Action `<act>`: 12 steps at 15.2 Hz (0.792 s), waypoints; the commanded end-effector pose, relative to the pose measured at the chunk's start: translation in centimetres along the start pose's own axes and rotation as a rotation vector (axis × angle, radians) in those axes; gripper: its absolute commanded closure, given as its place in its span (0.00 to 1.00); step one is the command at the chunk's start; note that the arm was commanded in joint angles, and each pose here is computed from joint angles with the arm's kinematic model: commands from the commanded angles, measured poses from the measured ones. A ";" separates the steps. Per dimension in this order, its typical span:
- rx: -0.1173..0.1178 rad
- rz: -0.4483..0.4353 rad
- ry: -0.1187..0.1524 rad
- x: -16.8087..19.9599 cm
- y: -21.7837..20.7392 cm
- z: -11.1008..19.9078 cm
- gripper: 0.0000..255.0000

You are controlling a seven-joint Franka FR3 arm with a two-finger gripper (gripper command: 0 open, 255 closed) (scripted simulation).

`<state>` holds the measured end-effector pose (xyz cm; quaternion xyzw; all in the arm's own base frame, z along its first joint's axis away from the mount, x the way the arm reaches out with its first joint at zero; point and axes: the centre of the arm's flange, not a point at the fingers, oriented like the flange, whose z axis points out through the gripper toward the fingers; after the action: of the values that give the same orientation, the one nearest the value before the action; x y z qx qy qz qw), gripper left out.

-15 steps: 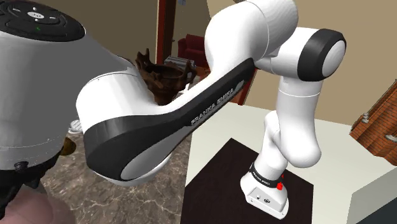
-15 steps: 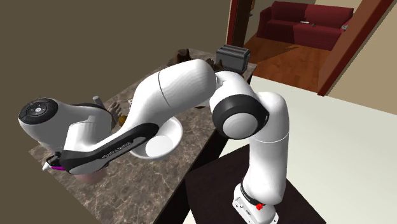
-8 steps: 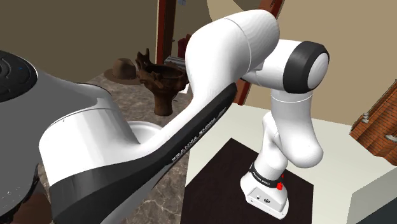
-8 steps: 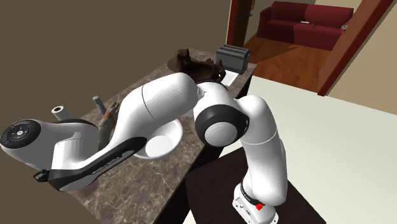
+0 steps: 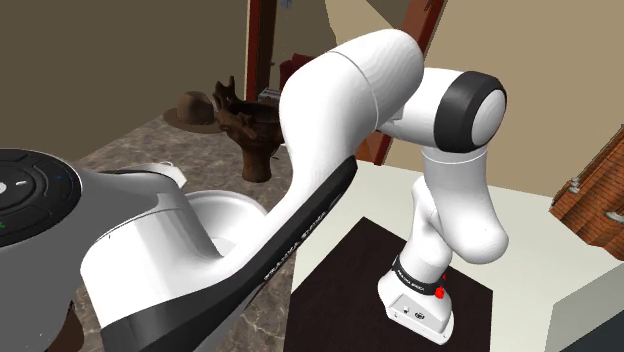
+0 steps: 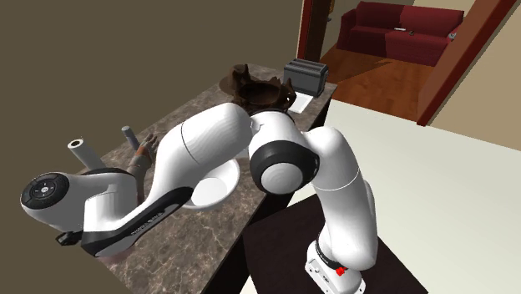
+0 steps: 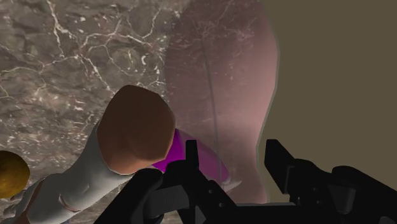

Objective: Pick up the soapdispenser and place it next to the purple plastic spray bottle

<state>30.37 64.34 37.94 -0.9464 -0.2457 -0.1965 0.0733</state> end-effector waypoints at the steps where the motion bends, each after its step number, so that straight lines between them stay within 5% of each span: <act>1: 0.001 0.000 0.002 -0.4 0.1 0.8 1.00; 12: 0.001 0.000 0.002 -1.4 0.2 3.2 1.00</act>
<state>30.51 64.34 35.28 -0.9448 -0.2448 -0.2026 0.0795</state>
